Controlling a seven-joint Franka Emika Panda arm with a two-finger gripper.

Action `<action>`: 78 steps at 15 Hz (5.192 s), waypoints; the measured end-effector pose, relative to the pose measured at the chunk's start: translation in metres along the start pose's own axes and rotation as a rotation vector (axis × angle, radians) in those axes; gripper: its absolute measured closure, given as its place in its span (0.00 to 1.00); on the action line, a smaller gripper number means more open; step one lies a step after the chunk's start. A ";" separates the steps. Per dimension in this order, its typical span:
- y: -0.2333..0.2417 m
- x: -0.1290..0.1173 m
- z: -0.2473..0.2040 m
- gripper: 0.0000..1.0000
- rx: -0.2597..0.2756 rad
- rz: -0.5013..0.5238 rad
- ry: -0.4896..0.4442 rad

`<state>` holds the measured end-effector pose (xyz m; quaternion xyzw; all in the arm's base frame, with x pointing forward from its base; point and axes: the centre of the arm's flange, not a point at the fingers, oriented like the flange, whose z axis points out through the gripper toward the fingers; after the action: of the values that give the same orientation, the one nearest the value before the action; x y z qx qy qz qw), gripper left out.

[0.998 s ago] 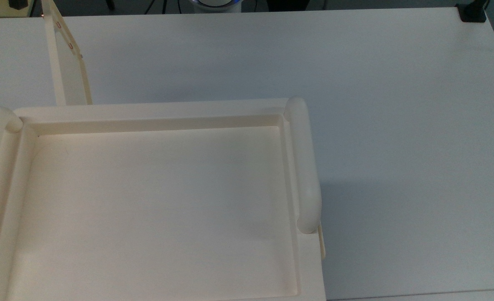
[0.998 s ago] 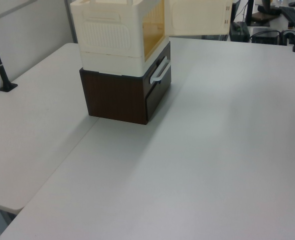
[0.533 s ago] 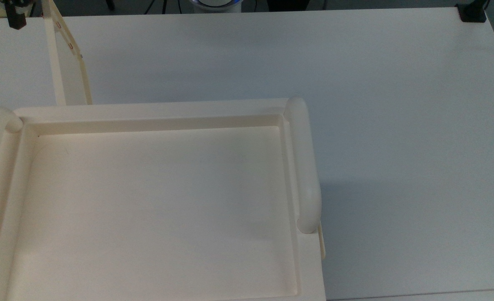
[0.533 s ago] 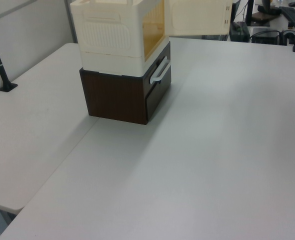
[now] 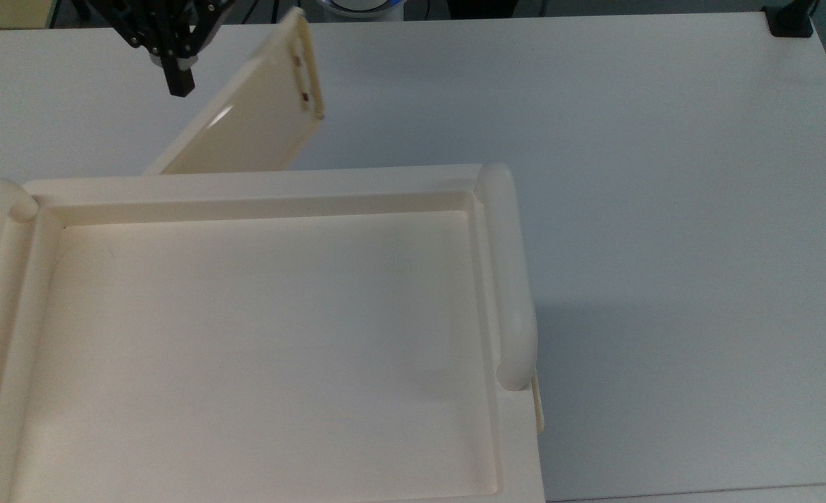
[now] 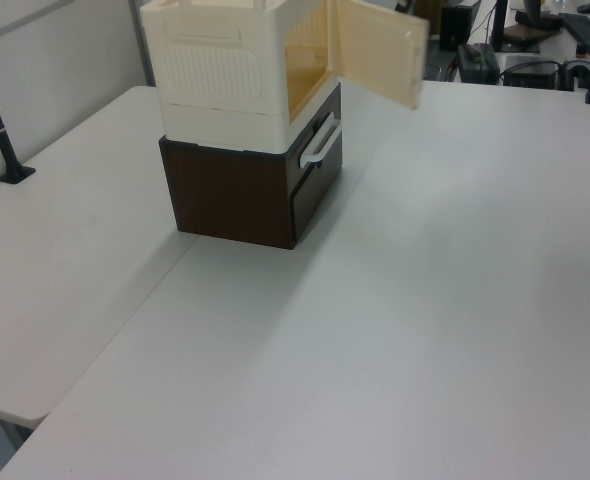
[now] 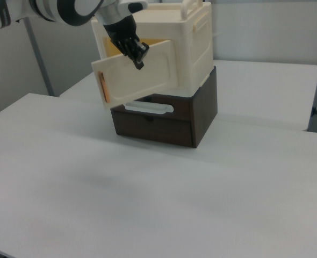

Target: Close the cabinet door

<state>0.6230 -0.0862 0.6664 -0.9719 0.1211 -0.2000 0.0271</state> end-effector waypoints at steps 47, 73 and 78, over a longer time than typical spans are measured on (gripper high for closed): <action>-0.123 0.014 0.079 0.99 0.079 -0.177 0.240; -0.115 -0.015 0.087 0.99 -0.035 -0.263 0.007; -0.112 -0.046 0.059 0.99 -0.089 -0.310 -0.184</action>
<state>0.6309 0.0343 0.6057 -0.9934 -0.0241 -0.1064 -0.0361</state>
